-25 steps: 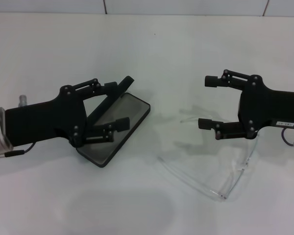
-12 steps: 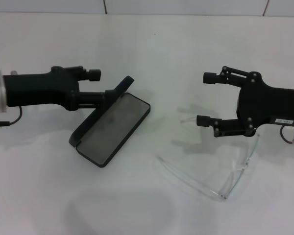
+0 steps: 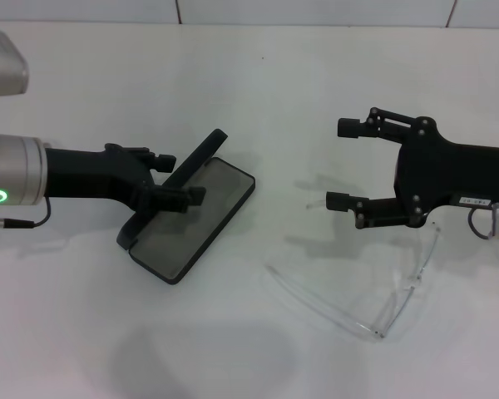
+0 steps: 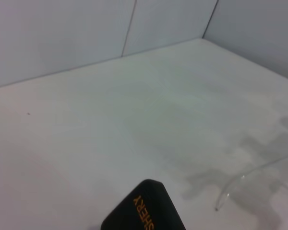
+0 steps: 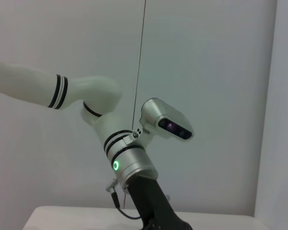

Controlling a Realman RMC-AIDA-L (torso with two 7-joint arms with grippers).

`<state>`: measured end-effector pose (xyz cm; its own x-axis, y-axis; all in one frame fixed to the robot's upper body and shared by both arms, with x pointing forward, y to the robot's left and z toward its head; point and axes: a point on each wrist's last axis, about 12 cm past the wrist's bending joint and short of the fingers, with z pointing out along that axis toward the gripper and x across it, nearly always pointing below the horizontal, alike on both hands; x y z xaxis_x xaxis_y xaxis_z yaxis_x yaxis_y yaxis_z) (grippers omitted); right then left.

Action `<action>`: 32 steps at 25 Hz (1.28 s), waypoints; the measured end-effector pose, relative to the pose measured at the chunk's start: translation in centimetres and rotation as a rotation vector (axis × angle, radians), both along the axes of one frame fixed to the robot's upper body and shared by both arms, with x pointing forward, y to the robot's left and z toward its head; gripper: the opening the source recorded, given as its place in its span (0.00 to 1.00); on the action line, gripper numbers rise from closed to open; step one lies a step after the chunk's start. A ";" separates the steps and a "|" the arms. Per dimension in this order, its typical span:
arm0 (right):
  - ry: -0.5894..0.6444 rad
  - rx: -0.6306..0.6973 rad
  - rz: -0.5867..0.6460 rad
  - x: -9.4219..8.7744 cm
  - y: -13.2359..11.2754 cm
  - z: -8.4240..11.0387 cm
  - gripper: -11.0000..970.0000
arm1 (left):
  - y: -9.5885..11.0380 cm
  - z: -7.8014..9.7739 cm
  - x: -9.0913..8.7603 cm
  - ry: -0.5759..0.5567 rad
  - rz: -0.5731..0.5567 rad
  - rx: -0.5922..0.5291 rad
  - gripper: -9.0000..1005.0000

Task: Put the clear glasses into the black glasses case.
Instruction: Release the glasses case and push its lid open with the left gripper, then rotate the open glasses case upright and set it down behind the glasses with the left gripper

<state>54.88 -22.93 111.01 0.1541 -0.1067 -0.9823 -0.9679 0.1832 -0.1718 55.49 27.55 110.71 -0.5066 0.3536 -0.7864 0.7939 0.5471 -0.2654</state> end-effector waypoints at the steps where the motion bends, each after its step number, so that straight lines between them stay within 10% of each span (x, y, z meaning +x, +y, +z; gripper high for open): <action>1: -0.001 0.000 0.000 0.0 0.0 0.0 0.91 | -0.2 0.0 0.0 -0.001 -0.002 0.005 0.77; 14: 0.008 -0.076 0.061 -0.3 0.2 -0.3 0.90 | -1.2 -0.4 1.3 0.004 0.031 0.107 0.70; 26: 0.039 -0.163 0.258 -2.4 1.1 -0.9 0.90 | -2.5 1.9 3.4 -0.113 -0.053 0.138 0.27; 32: 0.028 -0.163 0.267 -2.8 1.4 -1.4 0.90 | -5.3 3.8 5.2 -0.297 -0.192 0.174 0.22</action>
